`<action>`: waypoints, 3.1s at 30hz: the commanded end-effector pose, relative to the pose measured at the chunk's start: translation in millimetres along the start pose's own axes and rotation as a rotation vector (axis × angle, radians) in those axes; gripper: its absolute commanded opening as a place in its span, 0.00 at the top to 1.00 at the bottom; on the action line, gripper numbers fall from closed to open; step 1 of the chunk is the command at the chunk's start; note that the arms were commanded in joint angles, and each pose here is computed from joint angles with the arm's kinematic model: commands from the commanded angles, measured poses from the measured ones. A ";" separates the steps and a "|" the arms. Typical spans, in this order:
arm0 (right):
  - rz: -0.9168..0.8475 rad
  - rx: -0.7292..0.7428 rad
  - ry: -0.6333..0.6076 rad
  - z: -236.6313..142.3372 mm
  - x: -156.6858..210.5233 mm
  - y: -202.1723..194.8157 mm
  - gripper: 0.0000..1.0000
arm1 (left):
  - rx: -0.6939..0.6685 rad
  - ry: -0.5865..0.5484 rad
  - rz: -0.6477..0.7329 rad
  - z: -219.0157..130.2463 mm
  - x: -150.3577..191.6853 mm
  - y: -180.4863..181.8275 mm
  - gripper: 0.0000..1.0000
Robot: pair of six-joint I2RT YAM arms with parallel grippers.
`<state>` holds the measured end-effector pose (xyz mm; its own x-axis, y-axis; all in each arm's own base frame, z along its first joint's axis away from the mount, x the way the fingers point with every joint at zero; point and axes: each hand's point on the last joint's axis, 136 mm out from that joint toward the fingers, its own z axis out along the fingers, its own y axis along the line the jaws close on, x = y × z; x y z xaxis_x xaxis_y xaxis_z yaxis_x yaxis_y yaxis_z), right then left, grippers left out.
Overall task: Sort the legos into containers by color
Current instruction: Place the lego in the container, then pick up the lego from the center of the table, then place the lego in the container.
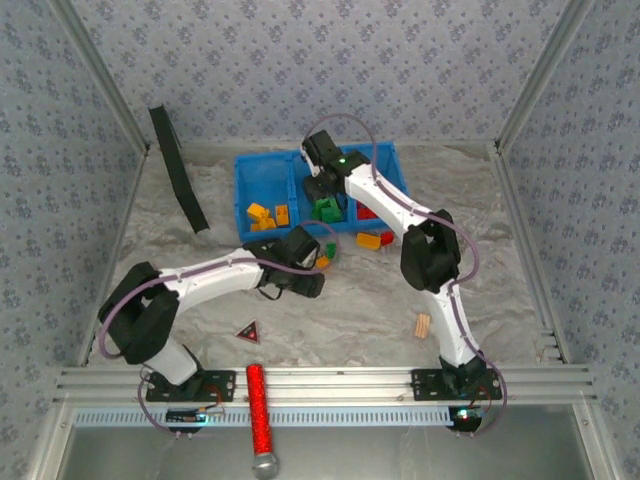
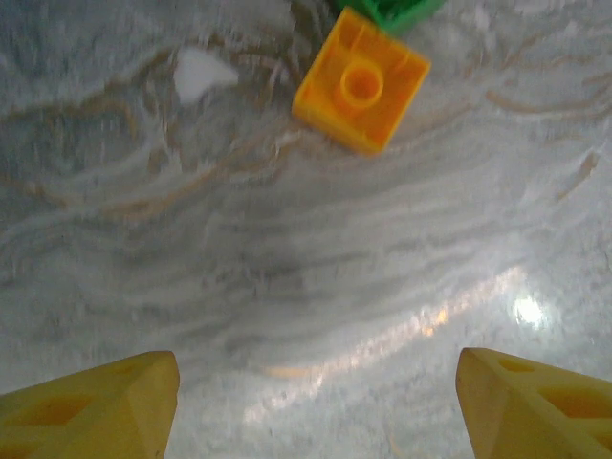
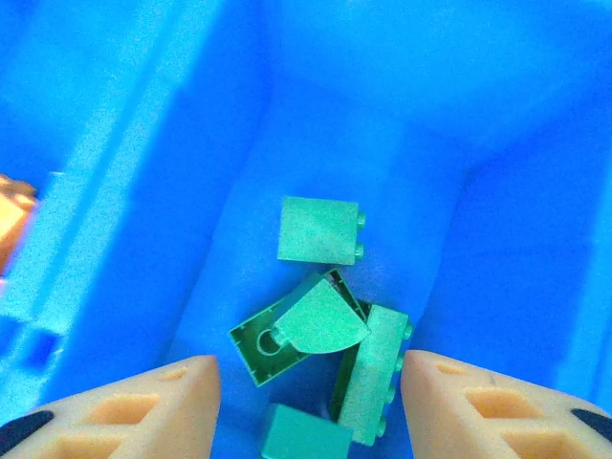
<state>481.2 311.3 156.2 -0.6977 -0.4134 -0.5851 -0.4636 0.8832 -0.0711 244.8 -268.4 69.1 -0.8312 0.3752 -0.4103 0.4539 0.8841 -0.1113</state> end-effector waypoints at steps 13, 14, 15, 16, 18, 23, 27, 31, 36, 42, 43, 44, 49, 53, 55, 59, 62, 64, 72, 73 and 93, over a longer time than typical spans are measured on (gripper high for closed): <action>-0.010 -0.078 -0.118 -99.6 -4.3 -6.6 0.37 | -0.038 -0.118 0.290 39.1 -68.3 -19.7 0.21; -0.002 -0.071 -0.118 -104.5 -1.0 -11.7 0.36 | -0.038 -0.115 0.293 42.6 -69.5 -20.4 0.21; 0.005 -0.066 -0.120 -108.7 1.8 -15.9 0.36 | -0.039 -0.110 0.295 45.4 -70.2 -20.7 0.21; 0.017 -0.059 -0.123 -114.4 4.9 -21.6 0.36 | -0.039 -0.105 0.295 49.0 -70.5 -21.3 0.21; 0.047 -0.048 -0.125 -122.8 11.7 -33.1 0.36 | -0.039 -0.091 0.297 56.5 -69.5 -21.5 0.22; 0.122 -0.013 -0.114 -136.5 37.1 -63.1 0.36 | -0.033 -0.062 0.289 72.7 -63.3 -20.5 0.25; 0.202 0.008 -0.081 -136.7 64.4 -84.9 0.36 | -0.038 -0.052 0.270 80.3 -59.8 -17.6 0.30; 0.315 0.022 -0.058 -133.8 93.0 -104.1 0.36 | -0.036 -0.037 0.270 85.4 -57.3 -17.9 0.34; 0.427 -0.010 -0.025 -118.4 126.4 -116.3 0.36 | -0.036 -0.030 0.268 85.9 -56.7 -18.2 0.48; 0.472 -0.015 0.052 -94.9 163.3 -116.2 0.35 | -0.039 -0.012 0.247 80.9 -49.6 -14.7 0.66; 0.480 -0.014 0.062 -91.5 169.1 -116.1 0.35 | -0.039 -0.008 0.242 79.5 -47.5 -14.4 0.66; 0.488 -0.014 0.069 -88.0 174.1 -116.4 0.35 | -0.041 -0.003 0.235 77.8 -44.3 -12.9 0.67; 0.516 -0.025 0.076 -72.7 186.7 -118.6 0.35 | -0.039 0.000 0.189 57.2 -35.7 -8.8 0.68; 0.523 -0.044 0.081 -60.6 191.0 -118.3 0.35 | -0.054 -0.047 0.171 19.8 -44.0 -4.3 0.68; 0.523 -0.055 0.081 -55.7 190.9 -116.7 0.35 | -0.085 -0.099 0.177 -2.8 -55.1 1.4 0.68; 0.523 -0.054 0.087 -47.2 191.9 -116.0 0.35 | -0.161 -0.200 0.176 -46.5 -82.8 23.7 0.68; 0.513 -0.043 0.102 -39.7 194.5 -116.0 0.35 | -0.218 -0.283 0.144 -75.2 -104.7 48.9 0.68; 0.499 -0.026 0.117 -34.0 197.7 -117.3 0.35 | -0.247 -0.331 0.105 -89.9 -117.7 68.6 0.68; 0.423 0.024 0.157 -15.7 201.4 -117.9 0.35 | -0.289 -0.419 -0.052 -104.6 -149.6 130.8 0.68; 0.422 0.023 0.159 -14.5 200.8 -117.4 0.35 | -0.281 -0.414 -0.070 -100.7 -152.1 135.8 0.68; 0.399 0.051 0.210 11.8 199.9 -119.5 0.36 | -0.196 -0.289 -0.163 -20.4 -177.3 156.8 0.63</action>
<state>400.8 125.3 40.9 -0.9123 -0.0524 -0.4062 -0.1044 0.9888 0.1069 450.7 -186.5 138.4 -0.7492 0.1750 -0.6389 0.2299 0.9732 -0.0030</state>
